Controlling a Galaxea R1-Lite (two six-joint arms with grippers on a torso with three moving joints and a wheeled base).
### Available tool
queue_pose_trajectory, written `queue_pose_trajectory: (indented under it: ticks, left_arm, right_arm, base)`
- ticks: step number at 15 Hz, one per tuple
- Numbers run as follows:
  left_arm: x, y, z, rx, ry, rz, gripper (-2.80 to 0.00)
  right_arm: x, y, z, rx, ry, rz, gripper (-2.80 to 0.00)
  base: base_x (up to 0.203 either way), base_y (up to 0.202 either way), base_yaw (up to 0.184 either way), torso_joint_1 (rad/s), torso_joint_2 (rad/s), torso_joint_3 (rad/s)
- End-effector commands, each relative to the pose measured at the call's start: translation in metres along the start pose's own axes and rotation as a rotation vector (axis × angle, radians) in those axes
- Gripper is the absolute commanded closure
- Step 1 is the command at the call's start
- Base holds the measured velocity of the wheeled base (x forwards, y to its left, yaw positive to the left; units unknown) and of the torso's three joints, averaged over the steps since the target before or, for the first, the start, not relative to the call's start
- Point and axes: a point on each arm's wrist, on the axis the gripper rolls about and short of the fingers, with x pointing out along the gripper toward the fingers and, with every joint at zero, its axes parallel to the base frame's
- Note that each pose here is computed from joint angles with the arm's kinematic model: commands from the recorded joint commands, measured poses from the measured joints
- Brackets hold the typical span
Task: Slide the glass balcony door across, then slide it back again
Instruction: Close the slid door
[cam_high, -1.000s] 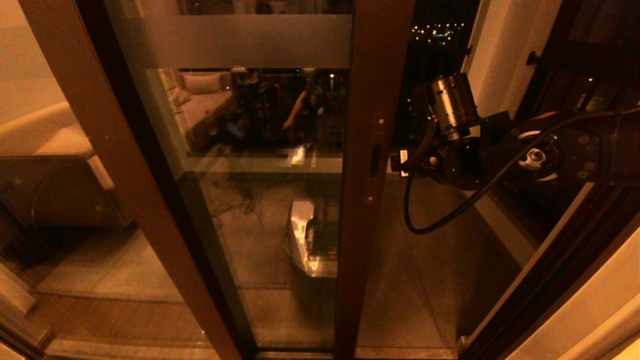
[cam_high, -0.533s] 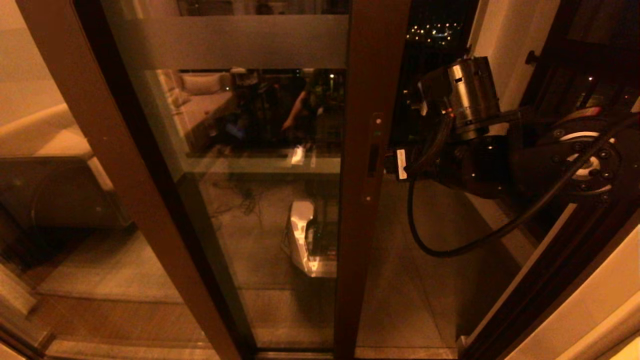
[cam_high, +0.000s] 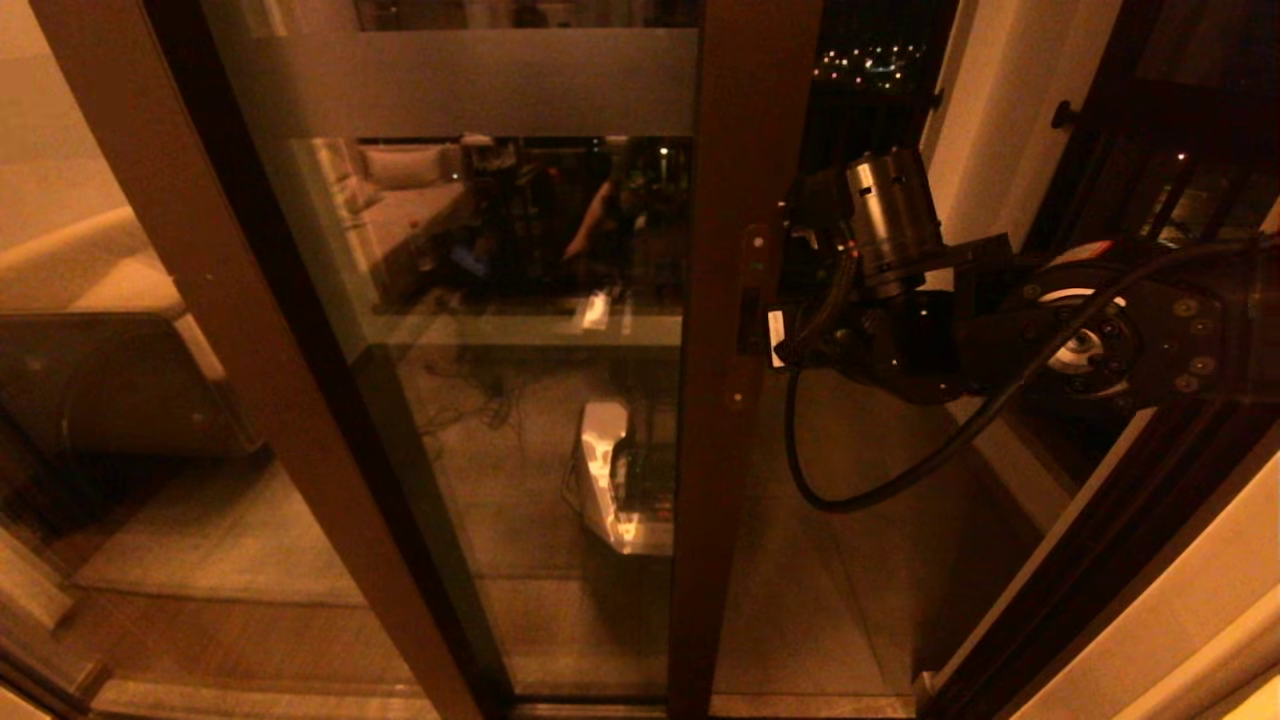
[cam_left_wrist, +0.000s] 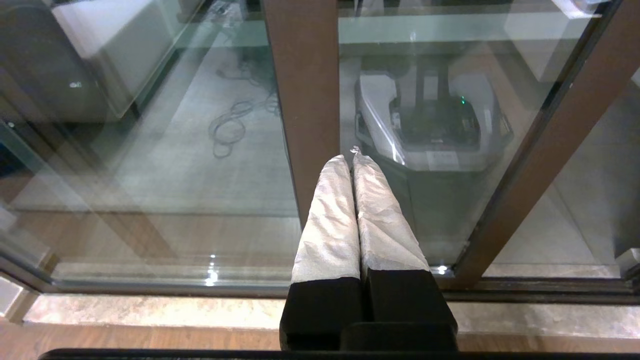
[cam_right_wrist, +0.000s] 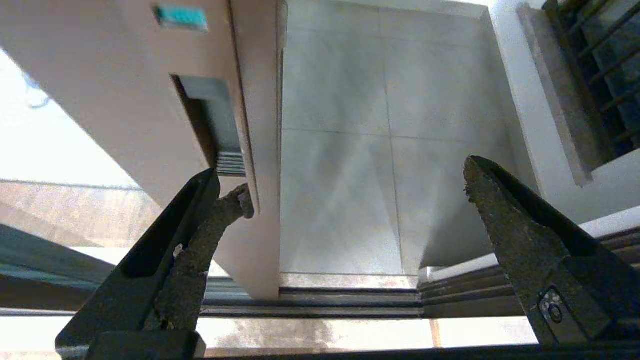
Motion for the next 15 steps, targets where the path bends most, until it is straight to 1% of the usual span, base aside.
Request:
queue_pose_trajectory:
  ticks: [1,3,7,15]
  left_arm:
    - [0.0,0.0,0.0,0.0,0.001,0.001,0.0]
    - [0.0,0.0,0.0,0.0,0.001,0.001,0.0]
    - [0.0,0.0,0.0,0.0,0.001,0.001,0.0]
    - [0.0,0.0,0.0,0.0,0.001,0.001,0.0]
  right_arm:
    - [0.007,0.003,-0.005,-0.007,0.012,-0.007,-2.8]
    - [0.014,0.001,-0.004,0.009,-0.003,-0.02,-2.8]
    - [0.03,-0.012,-0.001,0.012,-0.028,-0.065,-2.8]
    - [0.031,-0.015,-0.002,0.006,-0.023,-0.073,-2.8]
  base:
    - [0.0,0.0,0.0,0.0,0.0,0.0]
    - [0.0,0.0,0.0,0.0,0.0,0.0]
    - [0.0,0.0,0.0,0.0,0.0,0.0]
    - [0.0,0.0,0.0,0.0,0.0,0.0]
